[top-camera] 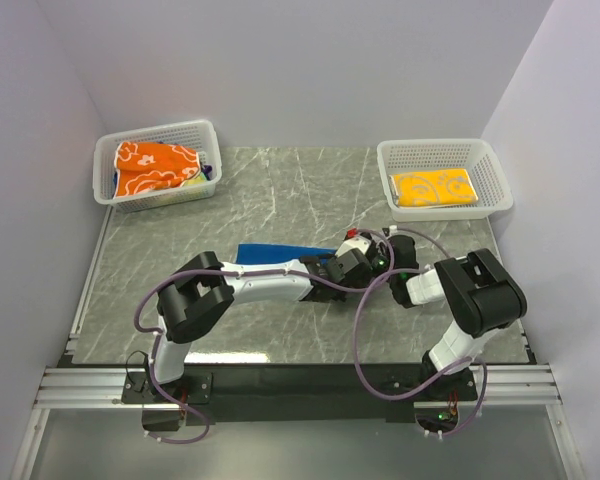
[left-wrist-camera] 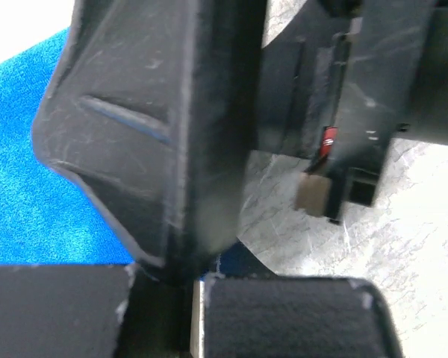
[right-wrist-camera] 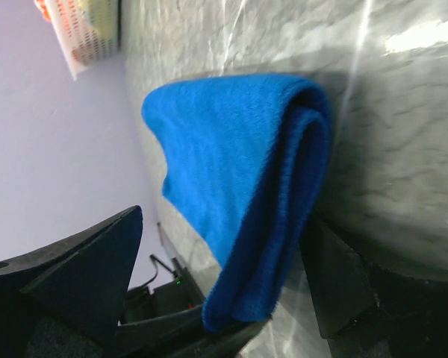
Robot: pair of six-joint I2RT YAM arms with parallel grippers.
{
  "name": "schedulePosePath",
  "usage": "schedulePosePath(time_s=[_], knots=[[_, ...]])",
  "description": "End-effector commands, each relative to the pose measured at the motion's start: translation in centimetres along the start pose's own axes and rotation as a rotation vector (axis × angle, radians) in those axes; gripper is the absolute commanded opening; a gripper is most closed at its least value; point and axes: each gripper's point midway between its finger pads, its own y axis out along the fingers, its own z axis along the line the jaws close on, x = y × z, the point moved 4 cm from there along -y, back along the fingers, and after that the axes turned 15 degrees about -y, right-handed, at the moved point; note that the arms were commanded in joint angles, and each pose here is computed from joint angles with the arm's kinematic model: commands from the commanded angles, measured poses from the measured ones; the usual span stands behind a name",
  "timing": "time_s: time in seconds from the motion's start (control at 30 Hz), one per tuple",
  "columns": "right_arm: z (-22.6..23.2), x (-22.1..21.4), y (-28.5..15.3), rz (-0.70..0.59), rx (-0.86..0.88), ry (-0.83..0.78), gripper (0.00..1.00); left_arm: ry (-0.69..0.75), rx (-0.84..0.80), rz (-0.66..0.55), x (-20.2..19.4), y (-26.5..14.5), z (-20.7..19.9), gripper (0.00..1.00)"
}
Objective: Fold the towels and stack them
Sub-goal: Neatly place the folded towel into the bin
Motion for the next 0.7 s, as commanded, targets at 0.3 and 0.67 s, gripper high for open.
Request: schedulePosePath(time_s=[0.3, 0.67], knots=[[-2.9, -3.7, 1.1, 0.134, -0.143, 0.077, 0.66, -0.057, -0.063, -0.033, 1.9, -0.3, -1.8, 0.01], [-2.2, -1.9, 1.0, 0.122, -0.16, -0.022, 0.0, -0.1, -0.114, -0.027, 2.1, -1.1, -2.4, 0.55]])
